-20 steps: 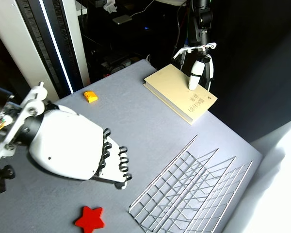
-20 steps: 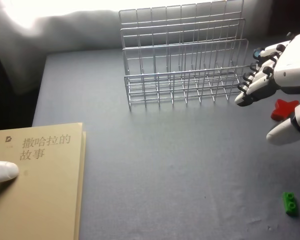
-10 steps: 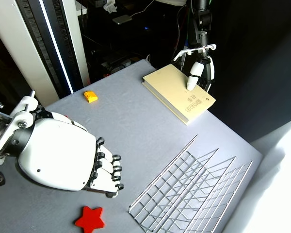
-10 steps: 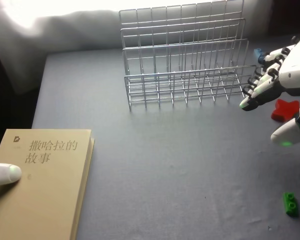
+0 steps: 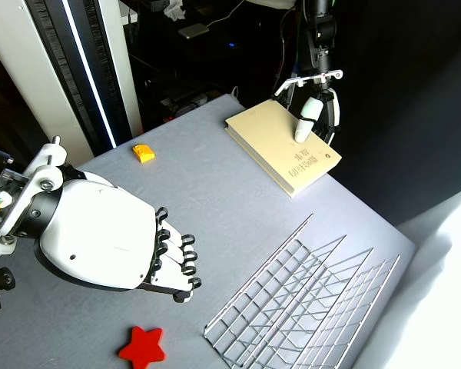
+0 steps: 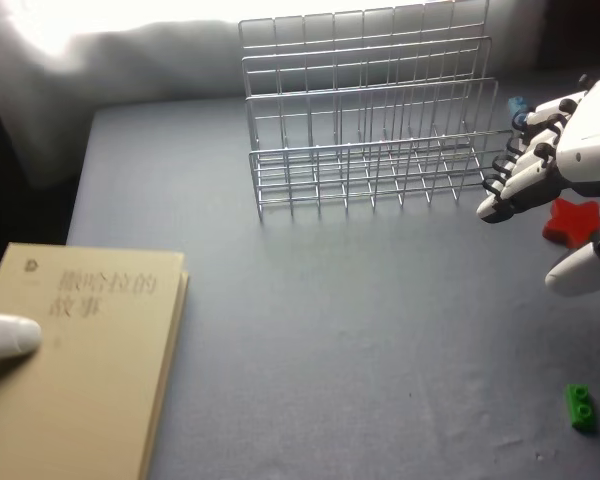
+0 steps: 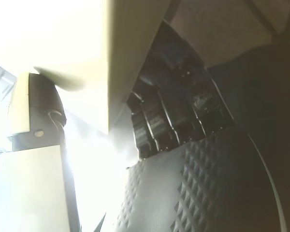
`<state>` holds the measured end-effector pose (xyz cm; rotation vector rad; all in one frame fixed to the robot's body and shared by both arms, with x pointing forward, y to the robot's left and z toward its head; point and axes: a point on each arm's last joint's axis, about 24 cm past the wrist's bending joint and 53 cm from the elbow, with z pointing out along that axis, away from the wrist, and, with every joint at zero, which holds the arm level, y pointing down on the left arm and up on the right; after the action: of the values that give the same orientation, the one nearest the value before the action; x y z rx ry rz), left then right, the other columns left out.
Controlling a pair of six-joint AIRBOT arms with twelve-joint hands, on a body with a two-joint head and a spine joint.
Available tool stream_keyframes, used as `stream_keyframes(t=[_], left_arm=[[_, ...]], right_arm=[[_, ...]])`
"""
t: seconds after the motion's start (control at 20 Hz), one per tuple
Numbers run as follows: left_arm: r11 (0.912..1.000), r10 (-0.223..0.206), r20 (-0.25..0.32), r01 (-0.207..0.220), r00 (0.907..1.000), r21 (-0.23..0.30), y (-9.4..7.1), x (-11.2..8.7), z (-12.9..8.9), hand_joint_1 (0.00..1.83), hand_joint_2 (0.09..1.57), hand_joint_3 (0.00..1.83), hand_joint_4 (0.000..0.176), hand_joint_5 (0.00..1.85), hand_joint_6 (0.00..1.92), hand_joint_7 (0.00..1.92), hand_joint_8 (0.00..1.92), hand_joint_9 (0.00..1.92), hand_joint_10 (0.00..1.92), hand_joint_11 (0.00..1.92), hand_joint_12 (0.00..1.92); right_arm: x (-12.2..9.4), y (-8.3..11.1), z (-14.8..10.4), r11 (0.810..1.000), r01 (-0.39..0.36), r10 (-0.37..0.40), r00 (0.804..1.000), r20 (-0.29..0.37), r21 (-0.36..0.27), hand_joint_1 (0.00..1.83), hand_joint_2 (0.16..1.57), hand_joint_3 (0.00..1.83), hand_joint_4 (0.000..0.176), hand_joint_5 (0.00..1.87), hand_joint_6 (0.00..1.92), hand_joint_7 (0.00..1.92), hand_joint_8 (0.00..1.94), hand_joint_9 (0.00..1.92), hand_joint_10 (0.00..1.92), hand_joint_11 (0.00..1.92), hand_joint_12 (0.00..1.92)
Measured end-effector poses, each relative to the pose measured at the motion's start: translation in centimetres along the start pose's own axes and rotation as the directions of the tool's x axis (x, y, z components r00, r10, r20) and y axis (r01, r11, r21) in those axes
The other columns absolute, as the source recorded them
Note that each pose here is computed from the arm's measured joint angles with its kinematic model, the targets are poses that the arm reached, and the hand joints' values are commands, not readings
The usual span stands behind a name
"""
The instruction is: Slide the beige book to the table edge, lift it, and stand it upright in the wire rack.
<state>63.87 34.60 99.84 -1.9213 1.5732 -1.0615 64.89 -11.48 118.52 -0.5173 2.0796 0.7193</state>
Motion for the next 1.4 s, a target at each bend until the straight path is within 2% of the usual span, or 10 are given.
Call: stream_keyframes(t=[0.1, 0.35, 0.45, 0.55, 0.7, 0.9, 1.0, 1.2, 1.3, 1.4], left_arm=[[0.9987, 0.004, -0.004, -0.004, 1.0, 0.05, -1.9, -0.2, -0.7, 1.48, 1.21, 0.0, 0.0, 0.75, 1.25, 0.64, 1.34, 0.72, 1.4, 0.66, 1.6], [0.9849, 0.066, -0.057, -0.056, 0.9961, 0.164, -5.0, 1.7, -3.0, 1.49, 1.15, 0.0, 0.0, 0.86, 1.13, 0.75, 1.21, 0.87, 1.23, 0.74, 1.54], [0.9645, 0.102, -0.072, -0.081, 0.9922, 0.251, -6.9, 2.8, -3.9, 1.48, 1.21, 0.0, 0.0, 0.72, 1.33, 0.62, 1.33, 0.74, 1.36, 0.65, 1.62], [0.9382, 0.085, -0.066, -0.057, 0.9942, 0.341, -9.5, 3.0, -4.7, 1.49, 1.15, 0.0, 0.0, 0.87, 1.12, 0.74, 1.23, 0.85, 1.21, 0.81, 1.52], [0.8665, 0.071, -0.055, -0.034, 0.996, 0.498, -14.0, 2.5, -7.0, 1.48, 1.21, 0.0, 0.0, 0.74, 1.34, 0.6, 1.33, 0.7, 1.34, 0.69, 1.61], [0.8206, 0.061, -0.072, -0.009, 0.9955, 0.571, -16.1, 3.0, -8.4, 1.47, 1.23, 0.0, 0.0, 0.7, 1.39, 0.57, 1.36, 0.66, 1.39, 0.71, 1.61], [0.7887, 0.032, -0.091, 0.031, 0.9953, 0.614, -17.5, 3.3, -9.0, 1.48, 1.22, 0.0, 0.0, 0.71, 1.37, 0.6, 1.32, 0.69, 1.37, 0.7, 1.61], [0.6961, -0.078, -0.145, 0.158, 0.9864, 0.7, -20.9, 2.4, -11.2, 1.47, 1.22, 0.0, 0.0, 0.72, 1.35, 0.58, 1.35, 0.66, 1.4, 0.72, 1.59], [0.6346, -0.09, -0.189, 0.203, 0.9778, 0.746, -22.3, 2.5, -12.7, 1.47, 1.22, 0.0, 0.0, 0.71, 1.37, 0.58, 1.34, 0.67, 1.39, 0.71, 1.6], [0.5858, -0.089, -0.232, 0.239, 0.9688, 0.774, -23.3, 2.8, -14.2, 1.47, 1.23, 0.0, 0.0, 0.69, 1.39, 0.57, 1.36, 0.65, 1.4, 0.71, 1.61]], right_arm=[[0.0, 0.0, 0.0, 1.0, -0.011, 0.011, 1.0, -0.002, 0.0, 0.23, 1.15, 0.0, 0.0, 0.33, 0.0, 0.32, 0.0, 0.32, 0.0, 0.0, 0.92], [0.1, 0.1, -0.1, 1.0, -0.007, 0.007, 1.0, -0.003, -0.005, 0.2, 1.16, 0.0, 0.0, 0.3, 0.0, 0.29, 0.0, 0.3, 0.0, 0.0, 0.9], [0.1, 0.0, -0.1, 1.0, -0.009, 0.009, 1.0, -0.001, -0.002, 0.21, 1.16, 0.0, 0.0, 0.31, 0.0, 0.31, 0.01, 0.31, 0.01, 0.0, 0.91], [-0.1, -0.1, -0.1, 1.0, -0.009, 0.009, 1.0, 0.004, -0.001, 0.23, 1.16, 0.0, 0.0, 0.31, 0.0, 0.31, 0.0, 0.32, 0.0, 0.0, 0.93], [-0.2, -0.5, -0.4, 1.0, -0.014, 0.014, 1.0, 0.013, 0.009, 0.21, 1.16, 0.0, 0.0, 0.34, 0.01, 0.32, 0.0, 0.33, 0.0, 0.0, 0.95], [-0.4, -1.4, -0.9, 0.999, -0.017, 0.016, 0.999, 0.03, 0.03, 0.23, 1.15, 0.0, 0.0, 0.33, 0.0, 0.32, 0.0, 0.33, 0.0, 0.0, 0.98], [-0.6, -1.8, -1.0, 0.999, -0.016, 0.015, 0.999, 0.042, 0.045, 0.21, 1.16, 0.0, 0.0, 0.34, 0.01, 0.34, 0.01, 0.34, 0.01, 0.01, 0.98], [-0.8, -2.9, -1.2, 0.994, -0.092, 0.089, 0.995, 0.055, 0.063, 0.19, 1.16, 0.0, 0.0, 0.35, 0.01, 0.36, 0.01, 0.37, 0.01, 0.03, 0.98], [-0.7, -3.4, -1.2, 0.989, -0.129, 0.124, 0.991, 0.057, 0.076, 0.19, 1.16, 0.0, 0.0, 0.34, 0.0, 0.35, 0.01, 0.36, 0.01, 0.02, 0.98], [-0.7, -3.8, -1.3, 0.979, -0.183, 0.178, 0.982, 0.063, 0.085, 0.2, 1.15, 0.0, 0.0, 0.34, 0.0, 0.33, 0.0, 0.35, 0.0, 0.02, 0.98]])
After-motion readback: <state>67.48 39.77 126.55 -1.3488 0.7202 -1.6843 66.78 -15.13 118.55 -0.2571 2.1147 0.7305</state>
